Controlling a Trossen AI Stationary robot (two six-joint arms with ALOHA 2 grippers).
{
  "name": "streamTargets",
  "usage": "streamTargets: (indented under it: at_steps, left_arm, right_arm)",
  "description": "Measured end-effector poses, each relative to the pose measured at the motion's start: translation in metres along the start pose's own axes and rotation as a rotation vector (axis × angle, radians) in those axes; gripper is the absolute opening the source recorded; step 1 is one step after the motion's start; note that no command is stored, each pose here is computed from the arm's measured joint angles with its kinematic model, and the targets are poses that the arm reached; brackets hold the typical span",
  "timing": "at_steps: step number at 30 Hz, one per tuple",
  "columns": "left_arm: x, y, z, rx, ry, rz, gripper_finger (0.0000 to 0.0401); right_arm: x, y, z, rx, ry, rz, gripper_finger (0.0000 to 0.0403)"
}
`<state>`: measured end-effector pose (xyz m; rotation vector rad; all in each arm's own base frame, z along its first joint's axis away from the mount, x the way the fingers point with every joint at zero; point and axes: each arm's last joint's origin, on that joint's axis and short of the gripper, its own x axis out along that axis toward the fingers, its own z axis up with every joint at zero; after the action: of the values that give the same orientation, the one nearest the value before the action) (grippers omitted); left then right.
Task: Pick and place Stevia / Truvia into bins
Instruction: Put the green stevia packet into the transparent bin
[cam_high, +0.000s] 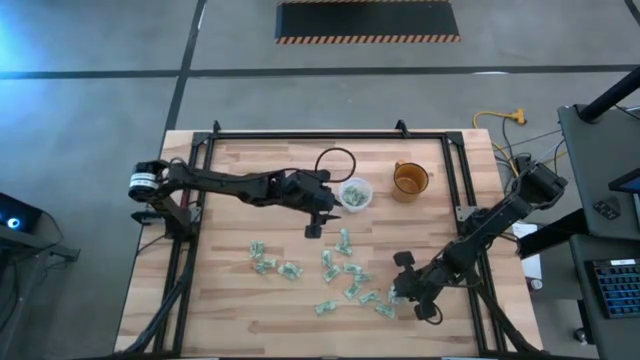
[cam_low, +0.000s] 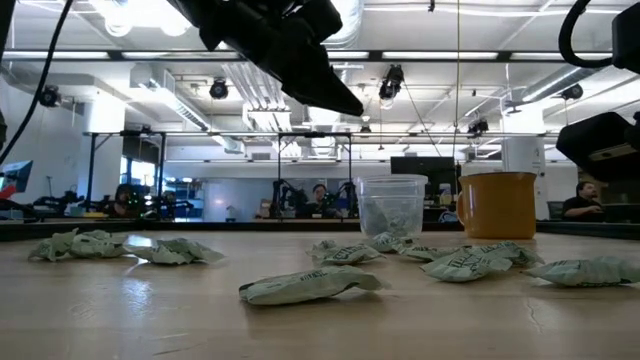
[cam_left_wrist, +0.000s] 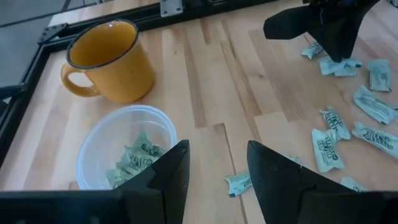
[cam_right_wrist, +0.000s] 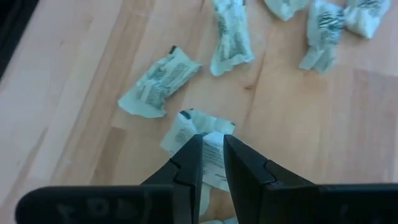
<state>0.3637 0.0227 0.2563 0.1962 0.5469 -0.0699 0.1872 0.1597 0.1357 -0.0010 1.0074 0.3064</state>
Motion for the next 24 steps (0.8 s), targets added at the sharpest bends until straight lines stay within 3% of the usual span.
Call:
streamTargets:
  at_steps: [5, 24]
  left_arm:
    - [0.000, 0.000, -0.001, -0.001, 0.010, -0.002, 0.0144]
    - [0.000, -0.001, -0.002, -0.003, 0.021, -0.005, 0.0144]
  right_arm:
    - [0.000, 0.002, 0.000, -0.002, 0.009, 0.045, 0.0057]
    - [0.012, 0.001, -0.006, -0.014, 0.050, 0.023, 0.0052]
